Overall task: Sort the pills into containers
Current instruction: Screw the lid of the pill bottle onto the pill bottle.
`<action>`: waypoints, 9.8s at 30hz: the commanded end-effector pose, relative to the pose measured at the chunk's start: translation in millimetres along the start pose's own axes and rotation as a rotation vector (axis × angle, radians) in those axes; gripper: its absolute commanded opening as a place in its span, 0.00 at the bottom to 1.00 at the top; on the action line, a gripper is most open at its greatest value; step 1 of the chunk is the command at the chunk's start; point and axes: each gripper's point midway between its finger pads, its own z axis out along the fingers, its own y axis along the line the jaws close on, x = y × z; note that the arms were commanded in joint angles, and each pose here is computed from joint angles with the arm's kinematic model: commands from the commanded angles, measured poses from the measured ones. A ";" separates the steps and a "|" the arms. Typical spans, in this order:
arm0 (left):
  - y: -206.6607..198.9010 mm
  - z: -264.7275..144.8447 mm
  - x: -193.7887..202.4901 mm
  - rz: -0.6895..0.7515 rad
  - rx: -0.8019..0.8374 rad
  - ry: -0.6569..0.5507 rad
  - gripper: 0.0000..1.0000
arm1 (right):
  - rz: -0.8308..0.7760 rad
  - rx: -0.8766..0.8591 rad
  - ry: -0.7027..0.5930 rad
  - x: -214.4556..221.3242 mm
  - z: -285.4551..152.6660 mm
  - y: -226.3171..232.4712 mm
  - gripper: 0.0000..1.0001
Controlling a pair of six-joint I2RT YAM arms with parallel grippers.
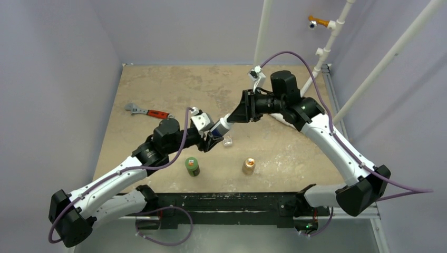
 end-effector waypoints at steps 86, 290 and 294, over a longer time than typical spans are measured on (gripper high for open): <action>-31.4 -40.6 -127.5 -0.073 0.198 -0.563 0.00 | -0.422 -0.331 -0.351 -96.7 -44.9 117.4 0.90; 41.1 4.8 -128.9 -0.081 -0.333 -0.378 0.00 | -0.147 0.152 -0.559 -139.6 2.5 64.9 0.99; 32.0 1.9 -120.3 -0.100 -0.199 -0.371 0.00 | -0.231 -0.022 -0.522 -134.2 -12.8 76.5 0.99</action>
